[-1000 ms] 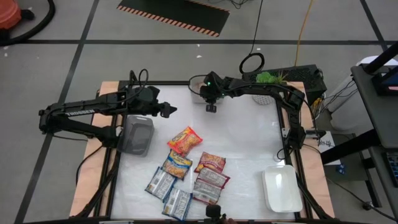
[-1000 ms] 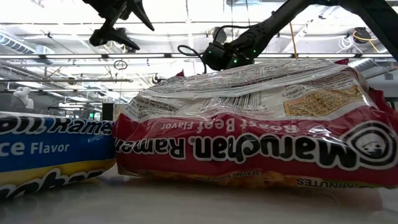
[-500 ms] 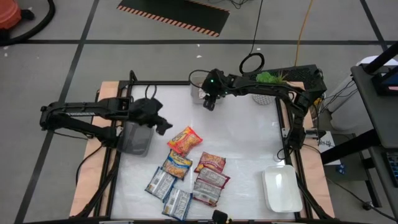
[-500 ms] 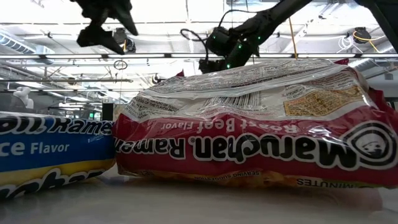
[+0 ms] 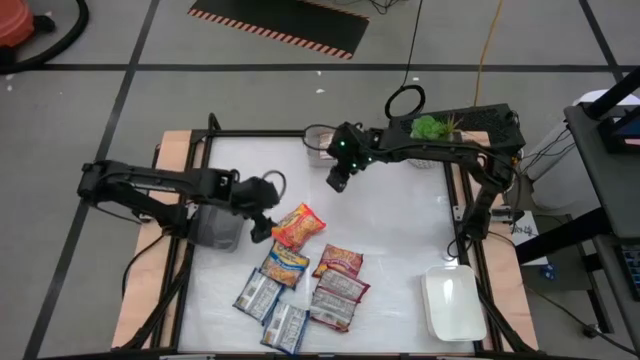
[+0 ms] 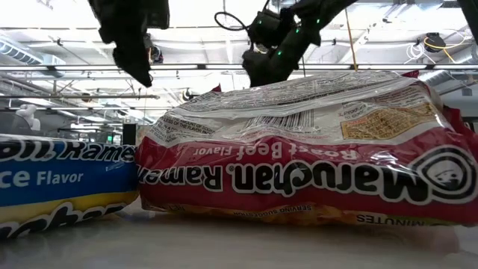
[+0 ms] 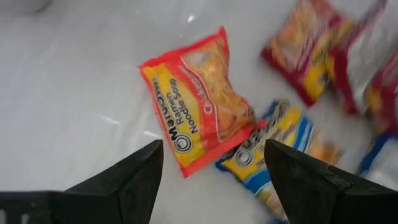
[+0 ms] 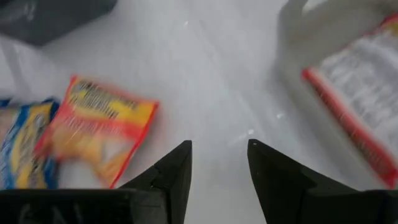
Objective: Sort Maruchan noodles
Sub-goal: Put the orange noodle pack into the gray bin
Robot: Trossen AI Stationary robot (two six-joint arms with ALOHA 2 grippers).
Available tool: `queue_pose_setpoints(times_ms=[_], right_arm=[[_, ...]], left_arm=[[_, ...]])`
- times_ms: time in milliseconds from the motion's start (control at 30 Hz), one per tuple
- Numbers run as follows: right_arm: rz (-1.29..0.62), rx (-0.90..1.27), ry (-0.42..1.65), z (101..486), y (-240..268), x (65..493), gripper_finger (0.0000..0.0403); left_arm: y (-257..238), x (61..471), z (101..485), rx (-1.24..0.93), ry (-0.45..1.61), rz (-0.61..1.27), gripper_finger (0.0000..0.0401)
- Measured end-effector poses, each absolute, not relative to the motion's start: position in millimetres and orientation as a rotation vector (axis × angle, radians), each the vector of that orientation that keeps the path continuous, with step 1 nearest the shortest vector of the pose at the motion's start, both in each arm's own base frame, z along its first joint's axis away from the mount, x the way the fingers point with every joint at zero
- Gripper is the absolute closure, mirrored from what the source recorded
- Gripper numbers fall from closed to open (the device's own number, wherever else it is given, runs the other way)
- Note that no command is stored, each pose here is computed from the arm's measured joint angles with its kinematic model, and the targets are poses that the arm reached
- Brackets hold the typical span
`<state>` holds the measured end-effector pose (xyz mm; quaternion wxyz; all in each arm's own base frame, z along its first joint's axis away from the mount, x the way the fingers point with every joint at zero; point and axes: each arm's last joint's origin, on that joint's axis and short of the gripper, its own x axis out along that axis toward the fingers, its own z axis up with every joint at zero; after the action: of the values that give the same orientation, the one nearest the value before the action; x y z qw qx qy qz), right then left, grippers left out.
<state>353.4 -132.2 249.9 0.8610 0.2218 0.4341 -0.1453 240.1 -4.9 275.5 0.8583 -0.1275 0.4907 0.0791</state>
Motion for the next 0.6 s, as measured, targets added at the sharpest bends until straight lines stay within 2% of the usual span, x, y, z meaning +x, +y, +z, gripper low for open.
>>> queue_pose_setpoints(times_ms=[333, 600], right_arm=[[-0.328, 0.524, 0.958, 275.7, -85.7, 340.2, 0.0254], [-0.391, 0.533, 0.991, 281.7, -54.4, 335.7, 0.0254]], left_arm=[[-23.5, 252.2, 250.9, 0.008, 1.143, -0.064, 0.0121], [-25.6, 237.6, 206.8, 0.08, 1.263, -0.101, 0.0121]])
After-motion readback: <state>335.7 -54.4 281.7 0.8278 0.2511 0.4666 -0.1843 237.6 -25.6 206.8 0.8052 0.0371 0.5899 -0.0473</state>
